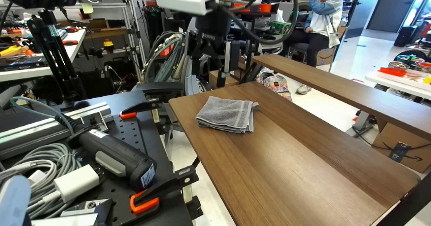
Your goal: Move the towel
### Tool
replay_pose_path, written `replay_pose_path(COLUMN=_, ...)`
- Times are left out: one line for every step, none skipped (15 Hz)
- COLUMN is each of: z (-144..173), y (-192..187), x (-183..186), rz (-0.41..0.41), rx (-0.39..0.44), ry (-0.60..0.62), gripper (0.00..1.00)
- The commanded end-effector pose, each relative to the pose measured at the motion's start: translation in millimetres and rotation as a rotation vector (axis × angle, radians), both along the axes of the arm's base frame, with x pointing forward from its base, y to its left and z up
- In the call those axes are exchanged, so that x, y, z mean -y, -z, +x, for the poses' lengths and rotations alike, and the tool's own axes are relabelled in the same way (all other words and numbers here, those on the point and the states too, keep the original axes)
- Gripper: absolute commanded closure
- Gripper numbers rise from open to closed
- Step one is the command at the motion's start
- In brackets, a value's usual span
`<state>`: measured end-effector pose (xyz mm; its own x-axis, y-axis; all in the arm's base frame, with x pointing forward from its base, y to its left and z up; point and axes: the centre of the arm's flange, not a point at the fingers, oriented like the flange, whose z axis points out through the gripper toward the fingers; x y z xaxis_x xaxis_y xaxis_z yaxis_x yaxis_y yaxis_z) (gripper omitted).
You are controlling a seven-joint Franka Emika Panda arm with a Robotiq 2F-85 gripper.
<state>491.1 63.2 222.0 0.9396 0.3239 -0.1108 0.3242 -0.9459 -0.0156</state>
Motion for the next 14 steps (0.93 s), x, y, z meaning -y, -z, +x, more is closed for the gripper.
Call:
replay_pose_path(z=12, y=50, x=-30, rz=0.086, rx=0.090, ry=0.021, gripper=0.00)
replay_pose_path(z=17, y=59, x=-38, rz=0.102, rx=0.116, ry=0.025, gripper=0.00)
replay_pose_path(z=20, y=67, x=-45, rz=0.117, rx=0.142, ry=0.031, gripper=0.00)
replay_pose_path(z=29, y=73, x=-53, rz=0.134, rx=0.165, ry=0.040, gripper=0.00)
replay_pose_path(z=34, y=78, x=-59, rz=0.147, rx=0.186, ry=0.045, gripper=0.00)
replay_pose_path(z=42, y=83, x=-65, rz=0.160, rx=0.203, ry=0.049, gripper=0.00)
replay_pose_path(z=48, y=87, x=-71, rz=0.168, rx=0.215, ry=0.054, gripper=0.00)
replay_pose_path(z=55, y=92, x=-77, rz=0.173, rx=0.223, ry=0.061, gripper=0.00)
replay_pose_path(z=60, y=97, x=-81, rz=0.175, rx=0.228, ry=0.068, gripper=0.00)
replay_pose_path(z=66, y=103, x=-85, rz=0.177, rx=0.229, ry=0.073, gripper=0.00)
replay_pose_path(z=71, y=108, x=-88, rz=0.177, rx=0.230, ry=0.081, gripper=0.00)
replay_pose_path(z=76, y=114, x=-90, rz=0.178, rx=0.231, ry=0.088, gripper=0.00)
replay_pose_path(z=81, y=120, x=-93, rz=0.175, rx=0.233, ry=0.096, gripper=0.00)
replay_pose_path(z=85, y=126, x=-96, rz=0.172, rx=0.232, ry=0.102, gripper=0.00)
